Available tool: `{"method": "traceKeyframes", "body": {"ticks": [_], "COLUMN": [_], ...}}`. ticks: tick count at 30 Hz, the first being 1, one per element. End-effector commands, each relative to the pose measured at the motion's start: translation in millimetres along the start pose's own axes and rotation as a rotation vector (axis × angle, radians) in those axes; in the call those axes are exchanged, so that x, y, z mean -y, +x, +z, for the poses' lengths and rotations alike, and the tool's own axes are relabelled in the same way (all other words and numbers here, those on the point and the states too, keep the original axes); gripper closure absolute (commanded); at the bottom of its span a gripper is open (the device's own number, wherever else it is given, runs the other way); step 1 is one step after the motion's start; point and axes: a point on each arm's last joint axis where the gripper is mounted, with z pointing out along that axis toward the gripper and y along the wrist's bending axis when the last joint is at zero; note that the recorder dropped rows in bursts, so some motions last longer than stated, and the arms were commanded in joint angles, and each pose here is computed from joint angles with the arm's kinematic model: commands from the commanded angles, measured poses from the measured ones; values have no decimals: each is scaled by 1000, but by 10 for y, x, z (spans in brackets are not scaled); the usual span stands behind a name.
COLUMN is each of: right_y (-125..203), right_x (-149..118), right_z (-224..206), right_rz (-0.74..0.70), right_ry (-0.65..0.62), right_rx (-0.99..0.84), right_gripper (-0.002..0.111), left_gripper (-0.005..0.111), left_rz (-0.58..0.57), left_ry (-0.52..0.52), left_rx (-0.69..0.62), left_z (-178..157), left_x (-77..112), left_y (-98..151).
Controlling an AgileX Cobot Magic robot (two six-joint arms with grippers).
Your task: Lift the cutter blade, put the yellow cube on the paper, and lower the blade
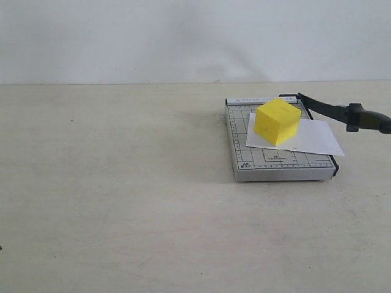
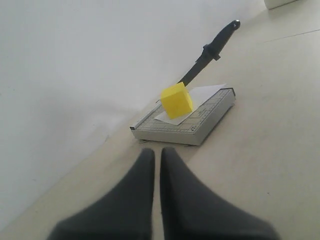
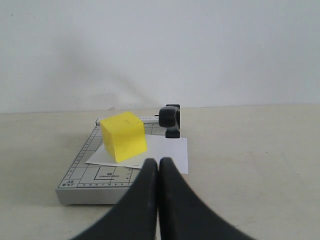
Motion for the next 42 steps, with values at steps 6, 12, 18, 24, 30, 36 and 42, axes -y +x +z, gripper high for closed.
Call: {"method": "traceKeyframes", "body": {"ticks": [6, 12, 18, 24, 30, 36, 42], "right_y": [-16, -16, -16, -16, -16, -16, -16], "right_x": [0, 0, 0, 0, 0, 0, 0], "right_z": [-7, -7, -7, -7, -7, -7, -7], "right_rz": [1, 1, 1, 1, 1, 1, 1], "right_ry": [0, 0, 0, 0, 0, 0, 0], "right_rx": [18, 18, 18, 18, 18, 18, 18], "right_gripper": [108, 108, 108, 108, 108, 108, 108], "left_gripper": [102, 102, 102, 102, 102, 102, 102], "left_rz": [-2, -332, -690, -869, -784, -555, -514], "left_ry": [9, 4, -3, -39, -115, -203, -250], "left_rx": [1, 32, 27, -53, -96, -59, -52], "left_z": [0, 0, 0, -2, -18, -28, -34], "left_x": [9, -1, -10, -11, -76, -174, -214], "left_y": [7, -21, -14, 65, 89, 73, 87]}}
